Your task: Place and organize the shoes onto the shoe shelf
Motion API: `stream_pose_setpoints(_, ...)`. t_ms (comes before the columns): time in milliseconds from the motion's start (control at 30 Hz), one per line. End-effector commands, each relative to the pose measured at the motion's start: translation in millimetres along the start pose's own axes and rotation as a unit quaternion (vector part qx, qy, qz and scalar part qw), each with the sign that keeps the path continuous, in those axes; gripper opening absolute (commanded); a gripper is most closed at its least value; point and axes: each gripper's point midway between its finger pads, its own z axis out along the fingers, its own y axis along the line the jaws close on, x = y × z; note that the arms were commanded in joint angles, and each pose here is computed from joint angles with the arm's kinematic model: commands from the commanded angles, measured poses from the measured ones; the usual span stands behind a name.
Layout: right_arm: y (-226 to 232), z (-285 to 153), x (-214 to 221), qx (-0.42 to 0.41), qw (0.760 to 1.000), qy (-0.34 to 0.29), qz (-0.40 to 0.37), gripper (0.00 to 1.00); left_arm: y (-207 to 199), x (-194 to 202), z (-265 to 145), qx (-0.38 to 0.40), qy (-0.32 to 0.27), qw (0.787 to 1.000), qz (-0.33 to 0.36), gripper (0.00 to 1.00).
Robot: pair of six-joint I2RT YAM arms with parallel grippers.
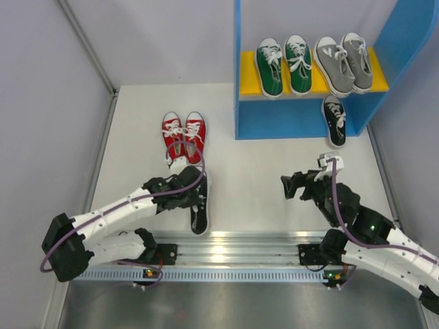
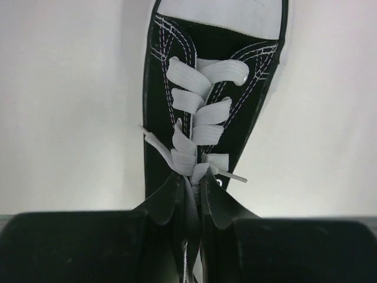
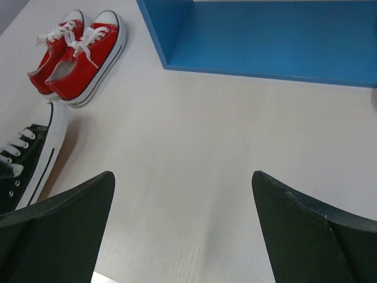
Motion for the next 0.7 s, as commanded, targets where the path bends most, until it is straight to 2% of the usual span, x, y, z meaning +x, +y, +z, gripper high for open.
stream_pose_setpoints(0, -12.1, -13.3, -27.4, 0.028, 0.999, -0.027, 0.007, 0.99, -96.9, -26.9, -44.1, 0.144, -0.028, 0.987, -0.065, 0.0)
stream_pose_setpoints(167, -24.6, -23.0, -43.5, 0.054, 0.998, -0.039, 0.0, 0.99, -157.6, -38.9, -65.1, 0.198, -0.048, 0.977, -0.064, 0.0)
stream_pose_setpoints(267, -30.8, -27.0, -48.7, 0.068, 0.997, -0.044, 0.0, 1.0, -190.3, -50.6, -55.1, 0.22, -0.071, 0.97, -0.07, 0.0)
stream_pose_setpoints(467, -39.7, -35.7, -53.2, 0.083, 0.996, -0.042, 0.007, 0.99, -258.1, -48.6, -18.1, 0.236, -0.049, 0.965, -0.101, 0.0)
stream_pose_setpoints(500, -41.2, -36.8, -53.2, 0.086, 0.995, -0.041, 0.004, 0.99, -262.4, -39.2, 3.1, 0.22, -0.039, 0.97, -0.098, 0.0)
stream_pose_setpoints(567, -42.2, -38.2, -56.0, 0.087, 0.995, -0.044, 0.005, 0.99, -282.7, -43.1, 9.4, 0.233, -0.039, 0.965, -0.115, 0.0)
stream_pose_setpoints(667, -42.8, -39.4, -57.1, 0.089, 0.995, -0.04, 0.0, 0.99, -292.1, -42.6, 34.6, 0.223, -0.041, 0.964, -0.14, 0.0)
